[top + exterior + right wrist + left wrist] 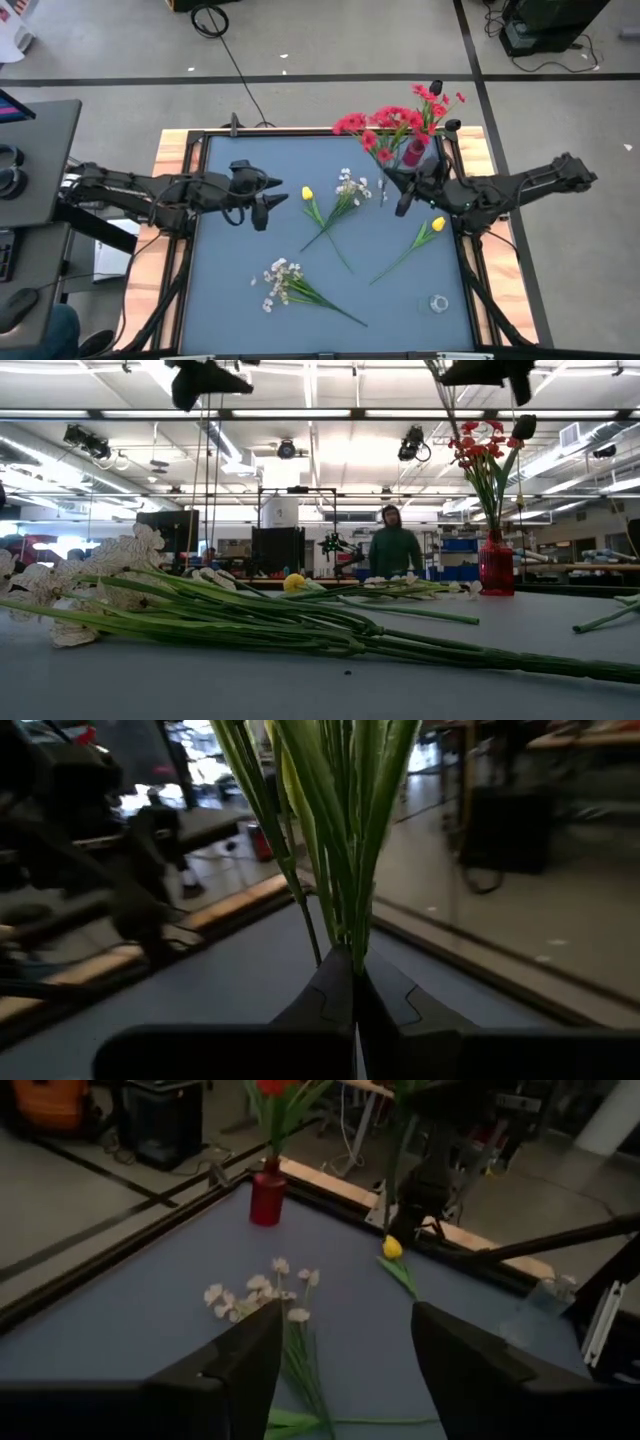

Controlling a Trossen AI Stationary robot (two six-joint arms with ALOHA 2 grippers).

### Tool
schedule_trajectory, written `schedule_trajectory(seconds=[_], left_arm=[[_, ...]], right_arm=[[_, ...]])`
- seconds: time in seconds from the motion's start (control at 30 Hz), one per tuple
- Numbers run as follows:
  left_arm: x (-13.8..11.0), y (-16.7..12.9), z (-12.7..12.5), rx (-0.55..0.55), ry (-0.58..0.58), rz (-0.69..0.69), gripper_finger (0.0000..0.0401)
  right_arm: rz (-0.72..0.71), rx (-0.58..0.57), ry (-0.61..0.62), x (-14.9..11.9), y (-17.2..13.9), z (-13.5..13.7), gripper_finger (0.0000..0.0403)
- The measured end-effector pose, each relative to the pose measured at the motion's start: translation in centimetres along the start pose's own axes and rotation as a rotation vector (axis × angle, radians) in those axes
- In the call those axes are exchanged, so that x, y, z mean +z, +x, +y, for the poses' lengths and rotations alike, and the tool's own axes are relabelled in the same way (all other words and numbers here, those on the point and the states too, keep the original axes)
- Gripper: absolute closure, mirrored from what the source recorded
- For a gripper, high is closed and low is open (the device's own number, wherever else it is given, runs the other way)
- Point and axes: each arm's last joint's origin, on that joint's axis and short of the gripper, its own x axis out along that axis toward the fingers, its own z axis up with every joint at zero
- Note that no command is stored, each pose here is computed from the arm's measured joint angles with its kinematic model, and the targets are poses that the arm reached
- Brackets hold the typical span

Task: Sort flowers into vase by color
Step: Put the red flowers into the red glass vase

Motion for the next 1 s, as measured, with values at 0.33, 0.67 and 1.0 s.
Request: schedule_trajectory(seconds=[0.33, 0.67, 1.0], left_arm=[[-3.9, -1.9, 2.6, 0.000, -0.024, -0.036, 0.0184], [-4.2, -1.9, 2.7, -0.002, 0.084, -0.023, 0.0184], [-4.2, -1.9, 2.7, -0.003, 0.090, -0.026, 0.0184]], right_arm=[[-0.057, -0.156, -0.161, -0.6, -2.9, -1.9, 0.0396], [-0.116, -0.168, -0.139, -2.8, -4.8, -5.7, 0.0396], [-0.145, 0.104, -0.140, -2.1, -5.7, -6.0, 0.0396]])
